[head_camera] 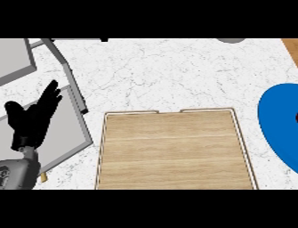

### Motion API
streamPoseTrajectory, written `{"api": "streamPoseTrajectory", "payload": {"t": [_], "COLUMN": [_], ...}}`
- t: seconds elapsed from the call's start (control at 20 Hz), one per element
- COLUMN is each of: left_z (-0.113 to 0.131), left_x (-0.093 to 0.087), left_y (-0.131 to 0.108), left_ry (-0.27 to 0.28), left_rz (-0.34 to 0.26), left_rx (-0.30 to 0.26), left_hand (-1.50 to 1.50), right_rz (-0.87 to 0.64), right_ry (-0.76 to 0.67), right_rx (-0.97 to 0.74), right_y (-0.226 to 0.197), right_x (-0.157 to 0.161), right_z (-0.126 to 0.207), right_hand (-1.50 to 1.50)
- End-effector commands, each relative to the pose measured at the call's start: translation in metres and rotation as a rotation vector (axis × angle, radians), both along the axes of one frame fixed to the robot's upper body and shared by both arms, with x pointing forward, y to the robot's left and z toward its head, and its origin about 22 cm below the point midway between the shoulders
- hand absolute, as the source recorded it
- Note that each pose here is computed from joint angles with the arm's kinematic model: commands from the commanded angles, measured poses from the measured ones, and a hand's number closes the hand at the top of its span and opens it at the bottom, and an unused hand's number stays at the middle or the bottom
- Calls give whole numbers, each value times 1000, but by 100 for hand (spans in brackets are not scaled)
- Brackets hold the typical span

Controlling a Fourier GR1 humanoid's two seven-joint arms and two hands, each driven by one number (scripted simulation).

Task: Pick the tomato from the tray and place it in the plate

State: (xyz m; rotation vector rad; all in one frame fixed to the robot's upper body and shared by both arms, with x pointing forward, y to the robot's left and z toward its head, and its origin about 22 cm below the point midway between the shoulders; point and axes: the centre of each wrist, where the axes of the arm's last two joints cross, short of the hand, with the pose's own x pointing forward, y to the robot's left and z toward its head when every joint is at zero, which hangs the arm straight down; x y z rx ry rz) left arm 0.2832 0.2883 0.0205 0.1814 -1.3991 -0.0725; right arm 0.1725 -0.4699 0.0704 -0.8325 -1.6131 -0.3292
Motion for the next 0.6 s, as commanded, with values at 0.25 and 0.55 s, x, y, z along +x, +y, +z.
{"api": "streamPoseTrajectory", "payload": {"t": [0.25,0.55], "left_z": [1,6], "left_x": [-1,-8], "left_y": [-11,9], "left_ry": [-13,-1], "left_rz": [3,0], "left_rx": [-6,20], "left_hand": [0,0], "right_rz": [-42,-69], "right_ry": [19,84], "right_rx": [-29,-23], "right_y": [-14,-22], "right_x": [-32,-55], "right_z": [-7,-16], "right_hand": [-150,-150]}}
